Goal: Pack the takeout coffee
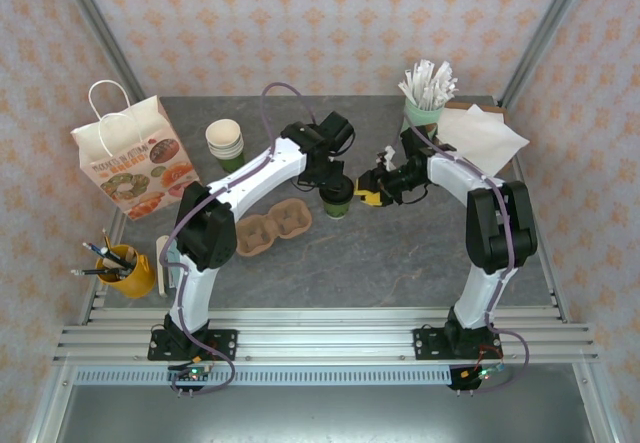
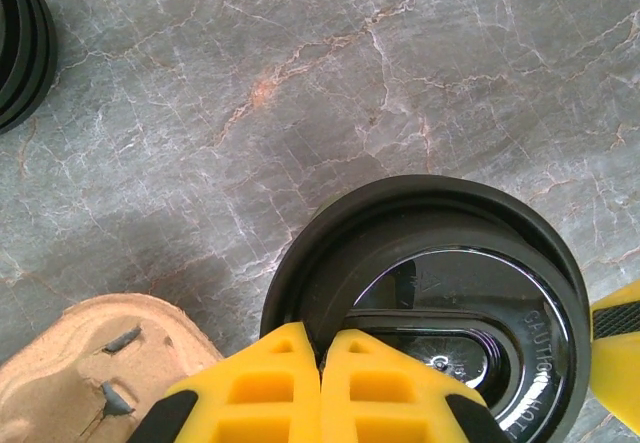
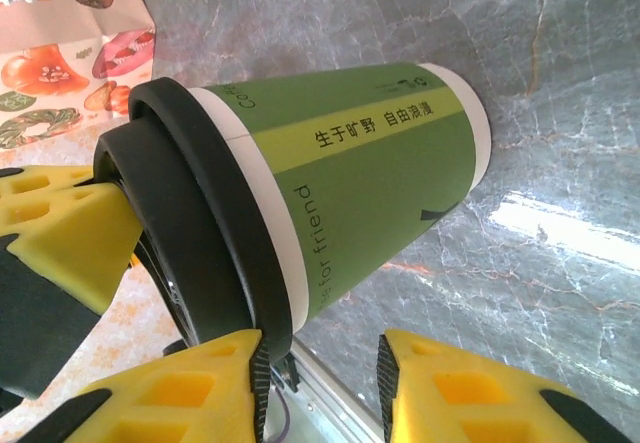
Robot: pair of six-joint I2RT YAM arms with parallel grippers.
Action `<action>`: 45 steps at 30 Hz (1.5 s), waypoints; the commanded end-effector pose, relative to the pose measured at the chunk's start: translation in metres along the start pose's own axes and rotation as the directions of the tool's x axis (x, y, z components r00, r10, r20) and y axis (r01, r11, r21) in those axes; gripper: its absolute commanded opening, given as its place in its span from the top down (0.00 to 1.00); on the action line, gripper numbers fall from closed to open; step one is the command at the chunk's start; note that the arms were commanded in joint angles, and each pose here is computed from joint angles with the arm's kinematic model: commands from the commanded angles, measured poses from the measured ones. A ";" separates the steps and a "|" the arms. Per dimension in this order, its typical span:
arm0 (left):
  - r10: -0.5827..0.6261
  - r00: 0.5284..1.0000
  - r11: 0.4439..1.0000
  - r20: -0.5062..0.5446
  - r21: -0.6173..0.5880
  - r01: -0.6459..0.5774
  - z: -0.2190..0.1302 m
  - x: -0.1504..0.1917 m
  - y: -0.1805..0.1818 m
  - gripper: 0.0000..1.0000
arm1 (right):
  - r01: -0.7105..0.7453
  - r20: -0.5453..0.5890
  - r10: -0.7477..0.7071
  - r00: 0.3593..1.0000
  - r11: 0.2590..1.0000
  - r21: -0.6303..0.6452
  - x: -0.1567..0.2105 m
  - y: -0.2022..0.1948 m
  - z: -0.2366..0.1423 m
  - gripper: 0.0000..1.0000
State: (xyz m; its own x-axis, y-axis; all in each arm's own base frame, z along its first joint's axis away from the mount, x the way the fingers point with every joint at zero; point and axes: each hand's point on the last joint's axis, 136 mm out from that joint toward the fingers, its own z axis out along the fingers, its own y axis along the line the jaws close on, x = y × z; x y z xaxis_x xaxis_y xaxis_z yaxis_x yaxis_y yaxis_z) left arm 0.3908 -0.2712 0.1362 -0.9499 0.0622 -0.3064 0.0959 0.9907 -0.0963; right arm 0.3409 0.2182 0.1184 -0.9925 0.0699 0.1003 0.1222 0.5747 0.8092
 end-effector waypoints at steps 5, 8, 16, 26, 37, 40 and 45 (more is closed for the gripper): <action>-0.002 0.999 0.998 -0.049 -0.065 -0.001 0.015 0.011 0.010 1.00 | 0.018 -0.060 -0.021 0.998 0.999 -0.046 0.009 0.009 0.010 0.64; 0.000 0.999 0.998 -0.049 -0.064 -0.003 0.015 0.011 0.009 1.00 | 0.024 -0.061 -0.027 0.998 0.999 -0.047 0.008 0.011 0.010 0.64; 0.013 0.997 0.997 -0.074 -0.069 -0.018 0.023 0.018 0.011 1.00 | -0.072 -0.096 0.089 0.991 0.984 0.165 0.019 -0.047 0.025 0.69; 0.048 0.987 0.992 -0.155 -0.106 -0.065 0.037 0.048 0.029 1.00 | -0.129 -0.069 0.151 0.986 0.960 0.249 0.022 -0.061 0.020 0.68; 0.013 0.999 0.995 -0.035 -0.096 -0.017 0.004 -0.002 0.012 1.00 | -0.018 0.248 0.004 0.969 0.998 0.053 -0.062 0.033 -0.037 0.18; 0.007 0.999 0.997 -0.041 -0.077 -0.010 0.007 -0.001 0.008 1.00 | -0.013 0.228 0.007 0.974 1.000 0.026 -0.058 0.034 -0.031 0.16; -0.010 0.999 0.998 -0.051 -0.059 0.007 0.011 -0.001 0.003 1.00 | 0.005 0.098 -0.005 0.995 1.000 0.002 -0.038 0.032 -0.012 0.15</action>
State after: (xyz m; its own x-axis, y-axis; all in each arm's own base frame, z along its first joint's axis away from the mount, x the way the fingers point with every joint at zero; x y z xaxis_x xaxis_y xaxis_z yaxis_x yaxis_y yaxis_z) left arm 0.3995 -0.2714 0.1374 -0.9496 0.0710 -0.3052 0.0941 0.9937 -0.0616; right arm 0.3947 0.2126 0.1471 -0.9767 0.2144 0.0110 0.1395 0.5950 0.7915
